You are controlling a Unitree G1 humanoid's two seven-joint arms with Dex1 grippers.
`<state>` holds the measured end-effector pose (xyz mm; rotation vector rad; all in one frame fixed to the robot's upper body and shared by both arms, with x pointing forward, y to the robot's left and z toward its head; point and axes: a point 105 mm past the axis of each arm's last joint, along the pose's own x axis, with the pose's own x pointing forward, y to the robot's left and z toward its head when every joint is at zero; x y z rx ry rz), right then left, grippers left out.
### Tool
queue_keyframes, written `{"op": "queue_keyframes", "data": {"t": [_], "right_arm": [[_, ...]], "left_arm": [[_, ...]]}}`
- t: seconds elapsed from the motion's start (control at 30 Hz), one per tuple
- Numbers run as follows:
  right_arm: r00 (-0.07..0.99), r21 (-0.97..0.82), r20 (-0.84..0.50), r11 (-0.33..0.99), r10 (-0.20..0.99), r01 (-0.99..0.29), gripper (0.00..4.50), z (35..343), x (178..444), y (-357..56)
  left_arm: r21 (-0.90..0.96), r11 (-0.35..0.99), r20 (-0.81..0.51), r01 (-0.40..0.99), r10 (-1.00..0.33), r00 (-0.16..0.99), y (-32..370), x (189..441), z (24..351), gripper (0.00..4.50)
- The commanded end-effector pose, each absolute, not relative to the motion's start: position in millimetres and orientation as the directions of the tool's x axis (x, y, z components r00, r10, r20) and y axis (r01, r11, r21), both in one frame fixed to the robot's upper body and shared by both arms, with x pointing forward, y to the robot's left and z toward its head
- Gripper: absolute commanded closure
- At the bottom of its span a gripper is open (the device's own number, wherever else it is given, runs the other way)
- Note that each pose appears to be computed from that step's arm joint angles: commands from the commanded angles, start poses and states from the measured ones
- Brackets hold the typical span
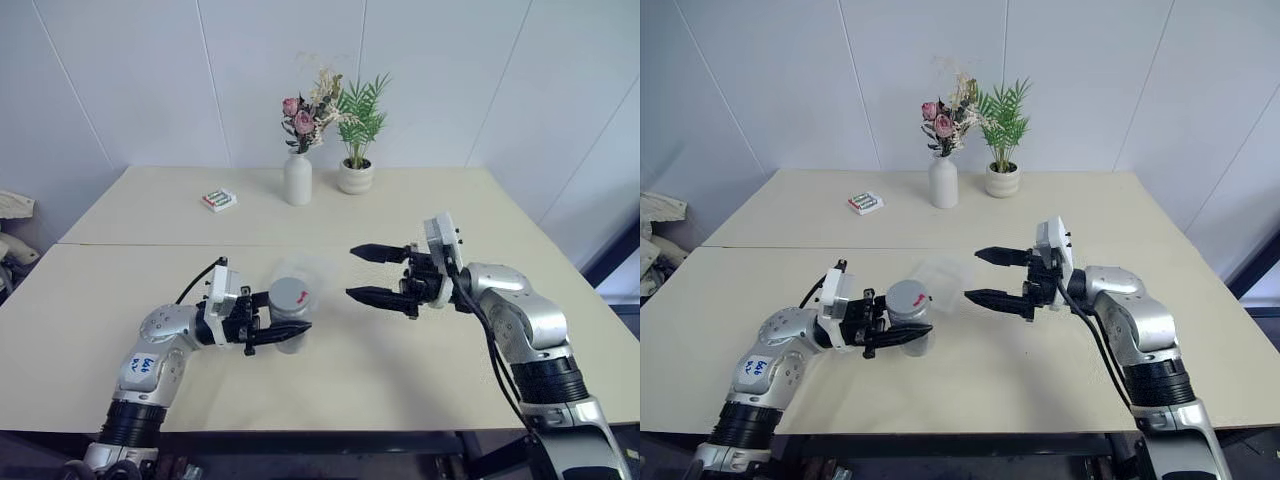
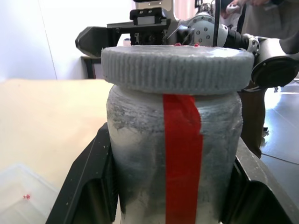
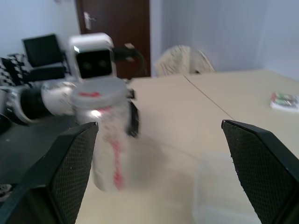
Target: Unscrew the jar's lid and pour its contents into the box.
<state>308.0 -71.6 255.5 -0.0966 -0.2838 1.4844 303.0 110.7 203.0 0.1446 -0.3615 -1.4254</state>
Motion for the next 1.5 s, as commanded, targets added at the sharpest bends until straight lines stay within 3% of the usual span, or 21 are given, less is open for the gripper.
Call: {"op": "queue_keyframes", "data": {"t": [0.03, 0.33, 0.63, 0.93, 1.5], "right_arm": [[-0.053, -0.275, 0.131, -0.015, 0.990, -0.961, 0.04, 268, 289, -51], [-0.037, -0.333, 0.078, -0.009, 0.996, -0.943, 0.04, 258, 291, -20], [0.013, -0.333, -0.012, 0.009, 1.000, -0.943, 0.04, 257, 300, -15], [-0.028, -0.273, -0.053, -0.042, 0.998, -0.961, 0.04, 253, 293, -11], [-0.055, -0.233, 0.013, -0.050, 0.998, -0.971, 0.04, 262, 290, 6]], "left_arm": [[0.377, 0.147, 0.213, 0.914, -0.975, 0.069, 111, 303, 216, 2.37], [0.316, 0.072, 0.193, 0.946, -0.981, 0.010, 105, 301, 208, 2.37], [0.283, 0.038, 0.154, 0.958, -0.988, -0.006, 106, 299, 200, 2.37], [0.285, 0.030, 0.145, 0.958, -0.989, -0.012, 105, 299, 198, 2.37], [0.288, 0.026, 0.153, 0.957, -0.988, -0.019, 98, 299, 195, 2.37]]}}
